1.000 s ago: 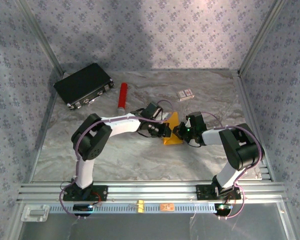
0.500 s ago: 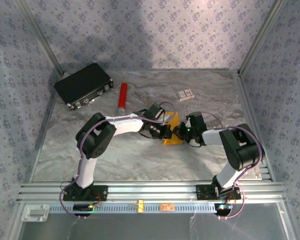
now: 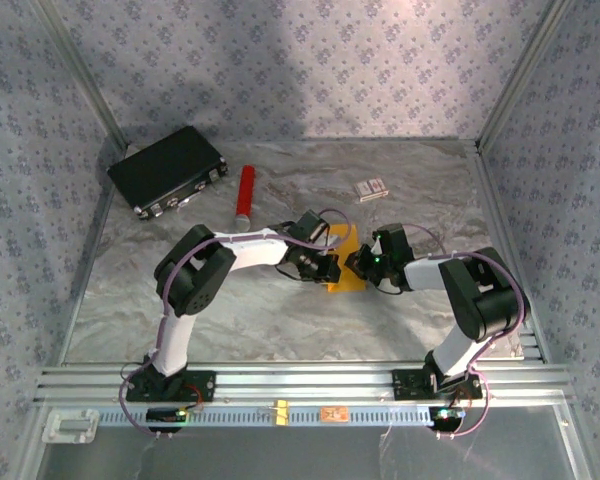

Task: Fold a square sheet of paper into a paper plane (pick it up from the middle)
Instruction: Fold the triangle a second time at the center of the table.

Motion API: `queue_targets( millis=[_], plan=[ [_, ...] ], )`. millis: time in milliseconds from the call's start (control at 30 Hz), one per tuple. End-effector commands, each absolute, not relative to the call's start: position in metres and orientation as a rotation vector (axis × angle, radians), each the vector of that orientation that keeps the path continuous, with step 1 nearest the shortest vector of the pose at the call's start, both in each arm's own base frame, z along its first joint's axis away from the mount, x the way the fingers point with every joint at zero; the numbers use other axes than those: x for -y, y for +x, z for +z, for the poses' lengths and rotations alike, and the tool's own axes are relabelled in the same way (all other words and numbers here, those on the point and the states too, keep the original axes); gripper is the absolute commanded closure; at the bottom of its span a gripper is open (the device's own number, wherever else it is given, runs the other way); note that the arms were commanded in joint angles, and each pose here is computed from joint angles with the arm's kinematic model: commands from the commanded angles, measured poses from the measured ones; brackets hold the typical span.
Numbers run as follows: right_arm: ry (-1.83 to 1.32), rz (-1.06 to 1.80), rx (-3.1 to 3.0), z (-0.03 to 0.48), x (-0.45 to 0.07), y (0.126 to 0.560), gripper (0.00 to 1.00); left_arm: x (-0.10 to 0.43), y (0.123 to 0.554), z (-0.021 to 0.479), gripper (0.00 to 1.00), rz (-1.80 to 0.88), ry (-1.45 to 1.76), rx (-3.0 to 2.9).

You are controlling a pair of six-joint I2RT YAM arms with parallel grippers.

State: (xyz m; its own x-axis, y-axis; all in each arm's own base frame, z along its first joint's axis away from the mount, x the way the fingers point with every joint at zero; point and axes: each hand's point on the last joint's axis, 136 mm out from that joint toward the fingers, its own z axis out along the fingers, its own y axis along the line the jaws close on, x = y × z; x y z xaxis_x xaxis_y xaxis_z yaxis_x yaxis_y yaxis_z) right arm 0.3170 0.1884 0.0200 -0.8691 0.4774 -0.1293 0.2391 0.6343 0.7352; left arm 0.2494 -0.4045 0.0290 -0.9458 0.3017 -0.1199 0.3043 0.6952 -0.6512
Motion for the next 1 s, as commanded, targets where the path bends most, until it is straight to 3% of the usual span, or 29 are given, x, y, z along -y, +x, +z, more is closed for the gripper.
queue_targets(
  millis=[0, 967],
  plan=[
    [0.661, 0.935, -2.653, -0.01, -0.17, 0.297, 0.98, 0.396, 0.237, 0.018, 0.98, -1.052, 0.557, -2.929],
    [0.666, 0.919, -2.676, -0.019, -0.167, 0.293, 0.98, 0.358, 0.206, 0.003, 0.96, -0.944, 0.519, -2.982]
  ],
)
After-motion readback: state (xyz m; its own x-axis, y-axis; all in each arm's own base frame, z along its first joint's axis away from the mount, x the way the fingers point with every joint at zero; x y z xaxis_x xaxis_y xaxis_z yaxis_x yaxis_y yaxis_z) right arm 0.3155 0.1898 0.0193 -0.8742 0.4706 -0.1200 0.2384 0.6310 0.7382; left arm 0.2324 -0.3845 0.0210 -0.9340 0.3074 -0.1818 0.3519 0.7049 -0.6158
